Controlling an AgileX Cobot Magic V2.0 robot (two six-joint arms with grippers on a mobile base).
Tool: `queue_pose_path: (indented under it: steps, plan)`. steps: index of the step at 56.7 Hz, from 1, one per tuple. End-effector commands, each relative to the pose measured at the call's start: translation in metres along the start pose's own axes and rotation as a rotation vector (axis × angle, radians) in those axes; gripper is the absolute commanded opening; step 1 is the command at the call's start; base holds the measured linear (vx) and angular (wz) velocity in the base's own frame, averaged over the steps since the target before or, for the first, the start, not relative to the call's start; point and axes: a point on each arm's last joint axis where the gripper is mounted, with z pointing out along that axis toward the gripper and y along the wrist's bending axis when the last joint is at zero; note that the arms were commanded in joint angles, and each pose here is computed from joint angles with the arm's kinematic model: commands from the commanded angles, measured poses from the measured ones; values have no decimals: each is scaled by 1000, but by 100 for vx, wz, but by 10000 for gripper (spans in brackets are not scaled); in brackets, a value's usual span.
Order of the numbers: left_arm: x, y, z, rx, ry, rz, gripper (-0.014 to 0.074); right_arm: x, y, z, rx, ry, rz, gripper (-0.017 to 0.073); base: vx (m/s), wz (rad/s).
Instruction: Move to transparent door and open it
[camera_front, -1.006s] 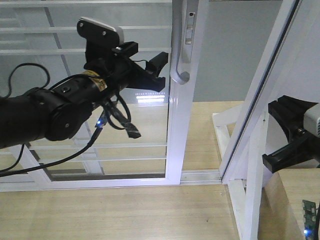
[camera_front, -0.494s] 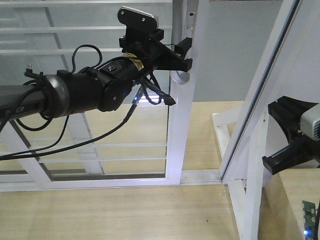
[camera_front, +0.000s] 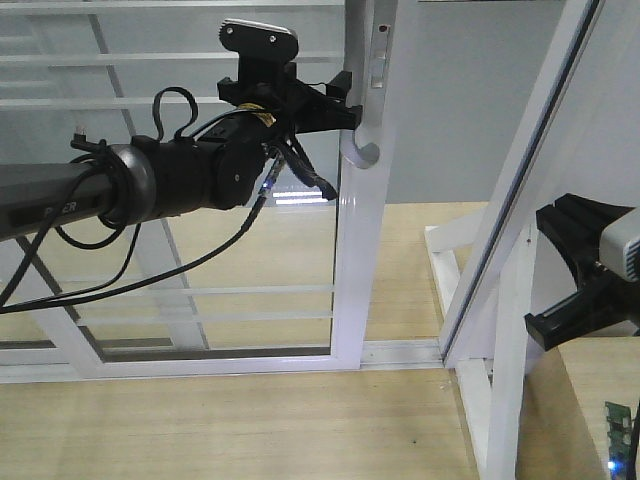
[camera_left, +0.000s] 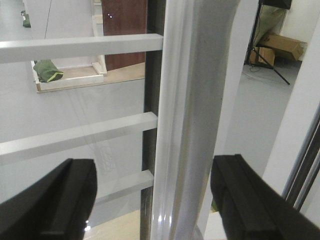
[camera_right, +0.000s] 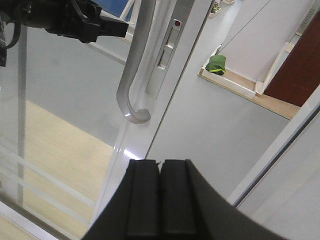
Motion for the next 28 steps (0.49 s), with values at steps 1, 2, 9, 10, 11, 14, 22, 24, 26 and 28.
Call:
queue_pose_path:
  steps: [1, 2, 9, 10, 11, 14, 22, 24, 26, 28]
  plan:
    - [-42, -8, -10, 28, -158, 50, 575, -17, -4, -2, 21, -105, -18, -6, 0, 0]
    - [-42, -9, -10, 34, -159, 59, 575, -17, -4, -2, 21, -105, -18, -6, 0, 0]
    - [-42, -11, -10, 42, -159, 64, 575, -17, -4, -2, 21, -105, -18, -6, 0, 0]
    - [-42, -11, -10, 41, -160, 64, 575, -17, -4, -2, 21, -105, -18, -6, 0, 0]
    - [-42, -11, -10, 40, -161, 63, 575, -17, -4, -2, 21, -105, -18, -6, 0, 0]
    - [-44, -11, -9, 41, -164, 63, 575, -17, -4, -2, 21, -105, -18, -6, 0, 0]
    - [-50, -13, -3, 50, -160, 59, 575, -17, -4, -2, 21, -105, -18, -6, 0, 0]
    - [-51, -14, 1, 55, -146, 60, 575, -17, -4, -2, 21, -105, -18, -6, 0, 0]
    - [-52, -15, 3, 58, -139, 59, 575, -17, -4, -2, 21, -105, -18, -6, 0, 0]
    - [-53, -15, 5, 58, -139, 59, 575, -17, -4, -2, 21, -105, -18, -6, 0, 0]
